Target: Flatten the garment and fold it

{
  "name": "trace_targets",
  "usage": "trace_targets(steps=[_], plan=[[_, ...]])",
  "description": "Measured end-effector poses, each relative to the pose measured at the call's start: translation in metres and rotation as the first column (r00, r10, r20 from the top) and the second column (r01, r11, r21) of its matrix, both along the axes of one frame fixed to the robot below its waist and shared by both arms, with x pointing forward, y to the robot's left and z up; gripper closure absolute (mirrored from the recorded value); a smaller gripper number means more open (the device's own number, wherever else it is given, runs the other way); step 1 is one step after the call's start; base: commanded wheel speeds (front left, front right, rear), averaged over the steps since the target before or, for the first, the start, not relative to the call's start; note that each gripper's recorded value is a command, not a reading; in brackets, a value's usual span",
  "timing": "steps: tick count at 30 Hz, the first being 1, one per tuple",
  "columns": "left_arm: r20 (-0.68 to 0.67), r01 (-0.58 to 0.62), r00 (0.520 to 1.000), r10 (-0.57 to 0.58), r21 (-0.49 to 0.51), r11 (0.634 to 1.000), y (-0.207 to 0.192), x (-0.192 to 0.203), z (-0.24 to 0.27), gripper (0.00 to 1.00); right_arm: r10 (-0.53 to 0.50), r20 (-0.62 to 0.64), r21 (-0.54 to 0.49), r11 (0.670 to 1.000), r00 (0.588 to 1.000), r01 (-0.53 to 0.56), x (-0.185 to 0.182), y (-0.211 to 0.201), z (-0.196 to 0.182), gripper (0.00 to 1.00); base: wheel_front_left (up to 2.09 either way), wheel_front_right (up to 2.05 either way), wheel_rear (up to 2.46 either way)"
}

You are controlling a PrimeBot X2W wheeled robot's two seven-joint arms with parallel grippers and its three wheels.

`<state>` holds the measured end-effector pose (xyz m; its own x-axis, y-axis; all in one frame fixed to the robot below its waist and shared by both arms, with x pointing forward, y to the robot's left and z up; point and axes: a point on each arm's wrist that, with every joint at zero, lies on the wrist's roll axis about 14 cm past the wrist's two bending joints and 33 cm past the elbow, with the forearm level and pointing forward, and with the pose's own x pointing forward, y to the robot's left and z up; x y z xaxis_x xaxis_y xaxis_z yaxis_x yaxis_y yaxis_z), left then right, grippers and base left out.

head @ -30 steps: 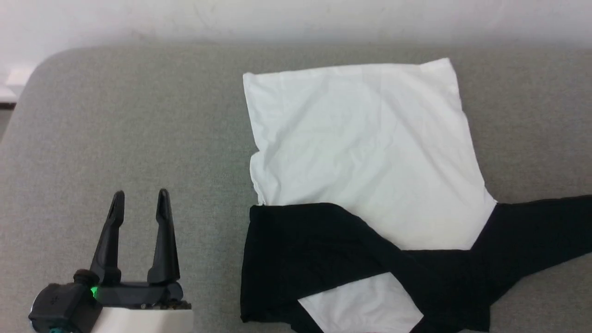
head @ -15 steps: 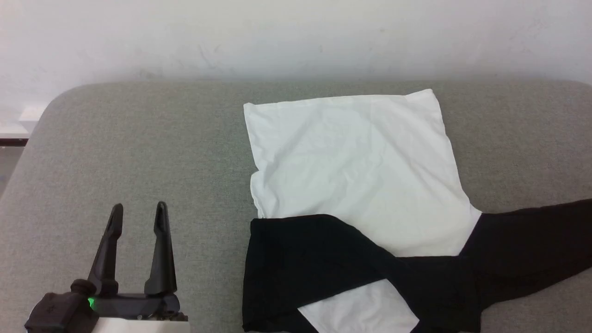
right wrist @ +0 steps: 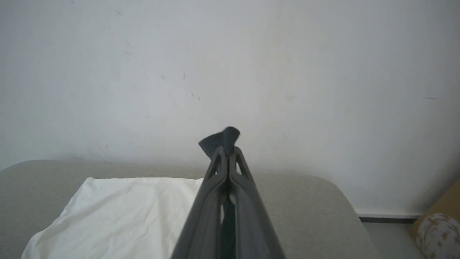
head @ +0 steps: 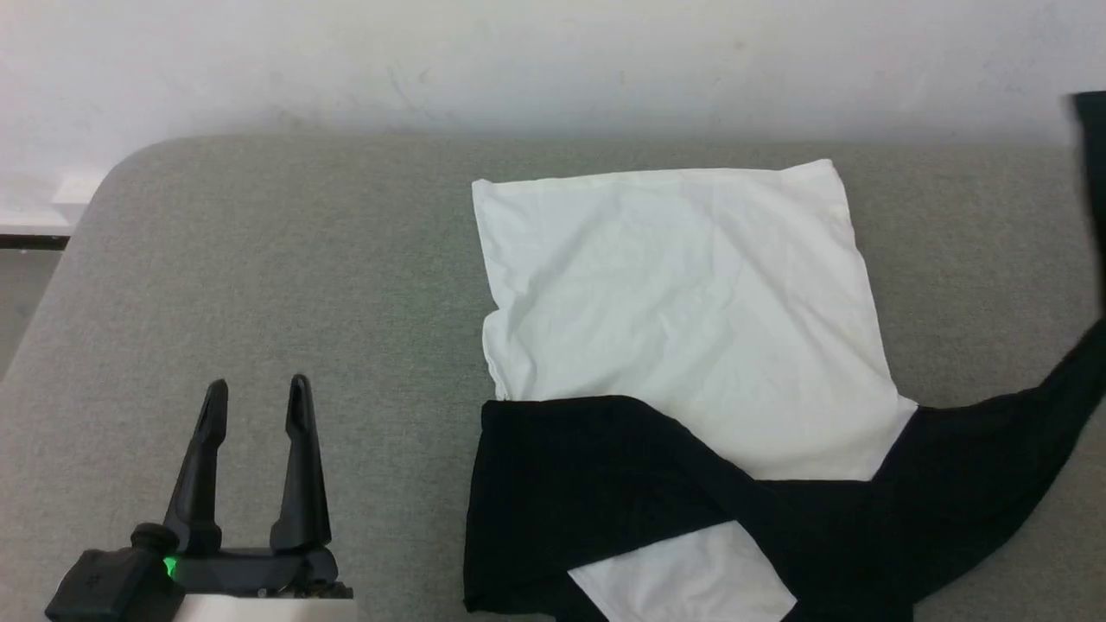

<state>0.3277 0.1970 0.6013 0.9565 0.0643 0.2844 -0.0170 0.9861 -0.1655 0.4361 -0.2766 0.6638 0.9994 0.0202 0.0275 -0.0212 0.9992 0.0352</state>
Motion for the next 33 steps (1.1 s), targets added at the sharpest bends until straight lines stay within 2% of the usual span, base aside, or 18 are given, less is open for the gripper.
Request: trace_targets(steps=[4, 9, 12, 17, 22, 29, 33], plan=[[0.006, -0.015, 1.000, 0.015, -0.005, 1.000, 0.004, -0.003, 0.000, 0.00, 0.177, -0.011, -0.005, 0.984, 0.984, -0.177, 0.002, 0.066, 0.001, 1.00, 0.00, 0.00, 0.00], [0.005, -0.037, 0.999, 0.037, -0.010, 0.999, 0.009, -0.007, -0.001, 0.00, 0.393, -0.070, -0.001, 0.919, 0.917, -0.394, -0.004, 0.148, -0.013, 1.00, 0.00, 0.00, 0.00], [0.000, -0.049, 0.999, 0.049, -0.011, 0.999, 0.012, -0.007, -0.003, 0.00, 0.513, -0.109, 0.014, 0.857, 0.852, -0.514, -0.011, 0.193, -0.025, 1.00, 0.00, 0.00, 0.00], [-0.015, -0.066, 0.998, 0.066, -0.019, 0.998, 0.015, -0.007, -0.009, 0.00, 0.672, -0.190, 0.047, 0.734, 0.715, -0.677, -0.025, 0.261, -0.054, 1.00, 0.00, 0.00, 0.00], [-0.026, -0.084, 0.996, 0.083, -0.037, 0.996, 0.017, -0.005, -0.015, 0.00, 0.751, -0.308, 0.066, 0.629, 0.584, -0.775, -0.041, 0.305, -0.100, 1.00, 0.00, 0.00, 0.00], [-0.054, -0.125, 0.991, 0.123, -0.039, 0.991, 0.026, -0.009, -0.026, 0.00, 0.766, -0.480, 0.112, 0.537, 0.428, -0.836, -0.061, 0.337, -0.176, 1.00, 0.00, 0.00, 0.00], [-0.057, -0.146, 0.988, 0.143, -0.042, 0.988, 0.032, -0.011, -0.028, 0.00, 0.756, -0.551, 0.140, 0.502, 0.354, -0.854, -0.073, 0.348, -0.213, 1.00, 0.00, 0.00, 0.00]])
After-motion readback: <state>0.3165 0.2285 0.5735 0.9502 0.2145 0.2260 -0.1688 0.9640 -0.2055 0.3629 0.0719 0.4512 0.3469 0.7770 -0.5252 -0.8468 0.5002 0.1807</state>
